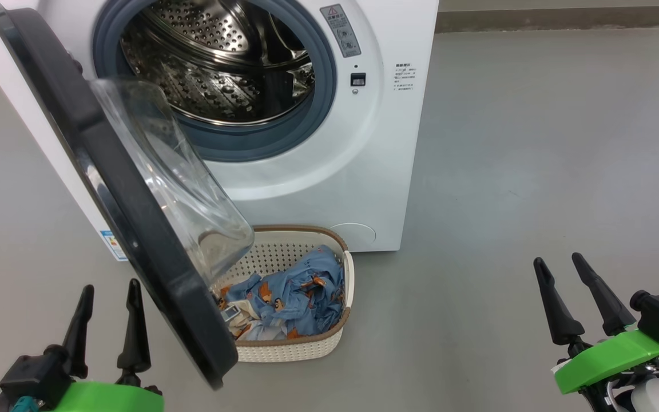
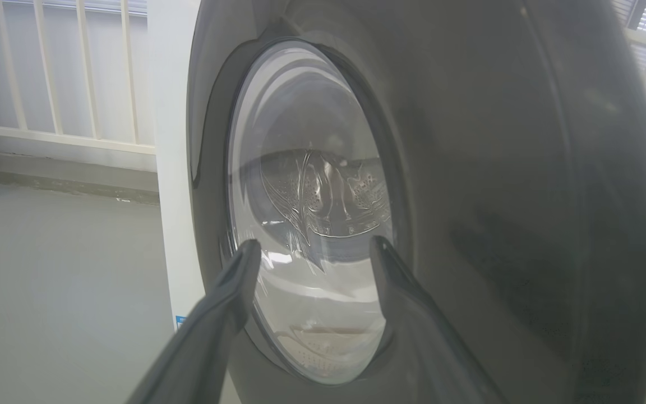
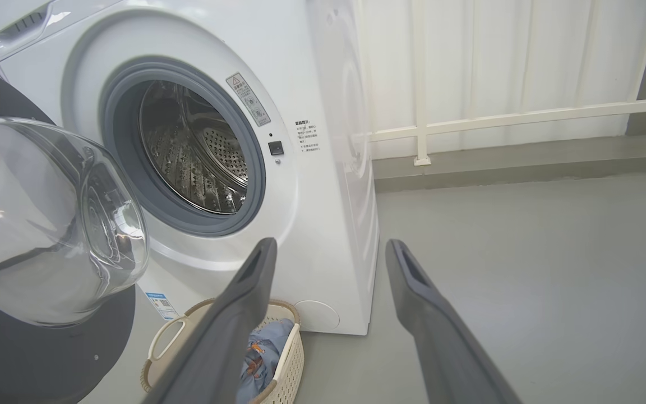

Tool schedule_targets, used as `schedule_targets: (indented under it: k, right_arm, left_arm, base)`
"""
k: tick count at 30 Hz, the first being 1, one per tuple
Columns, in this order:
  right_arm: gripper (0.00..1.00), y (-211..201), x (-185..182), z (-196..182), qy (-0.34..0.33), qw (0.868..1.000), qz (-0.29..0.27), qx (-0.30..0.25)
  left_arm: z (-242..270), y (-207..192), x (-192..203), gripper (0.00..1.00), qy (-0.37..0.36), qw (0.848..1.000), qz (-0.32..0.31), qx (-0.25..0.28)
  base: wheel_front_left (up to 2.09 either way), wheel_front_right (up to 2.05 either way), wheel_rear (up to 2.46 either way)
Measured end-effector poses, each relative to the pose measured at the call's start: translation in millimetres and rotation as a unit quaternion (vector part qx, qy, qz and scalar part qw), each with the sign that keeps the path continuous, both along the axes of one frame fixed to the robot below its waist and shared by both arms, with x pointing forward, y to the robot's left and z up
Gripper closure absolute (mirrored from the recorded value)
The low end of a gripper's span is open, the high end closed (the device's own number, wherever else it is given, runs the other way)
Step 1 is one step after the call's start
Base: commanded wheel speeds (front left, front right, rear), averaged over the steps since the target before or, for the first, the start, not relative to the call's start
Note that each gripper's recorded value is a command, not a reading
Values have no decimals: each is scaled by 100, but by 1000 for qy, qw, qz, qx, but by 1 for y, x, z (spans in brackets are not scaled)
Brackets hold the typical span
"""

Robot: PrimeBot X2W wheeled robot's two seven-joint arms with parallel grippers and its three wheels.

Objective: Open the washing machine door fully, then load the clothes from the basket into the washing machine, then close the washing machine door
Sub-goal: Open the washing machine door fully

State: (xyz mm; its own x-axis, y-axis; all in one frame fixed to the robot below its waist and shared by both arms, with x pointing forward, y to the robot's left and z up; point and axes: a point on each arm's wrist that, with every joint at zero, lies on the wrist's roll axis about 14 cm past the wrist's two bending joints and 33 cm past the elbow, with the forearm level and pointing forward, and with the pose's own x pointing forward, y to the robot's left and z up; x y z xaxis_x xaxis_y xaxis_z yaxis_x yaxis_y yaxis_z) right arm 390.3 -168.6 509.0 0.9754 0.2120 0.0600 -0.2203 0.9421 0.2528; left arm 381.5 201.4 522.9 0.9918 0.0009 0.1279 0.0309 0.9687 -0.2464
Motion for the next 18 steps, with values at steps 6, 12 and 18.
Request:
schedule_targets:
  k: [6, 12, 18]
  right_arm:
    - [0, 3, -1, -3, 4, 1000, 7, -4]
    - [0, 4, -1, -3, 5, 1000, 8, -5]
    - [0, 4, 0, -6, 8, 1000, 10, -6]
  left_arm:
    - [0, 0, 0, 0, 0, 1000, 0, 0]
    - [-1, 0, -1, 0, 1, 1000, 0, 0]
    - [-2, 1, -1, 0, 3, 1000, 1, -1]
  base:
    - [0, 0, 0]
    - [0, 0, 0]
    - [0, 0, 0]
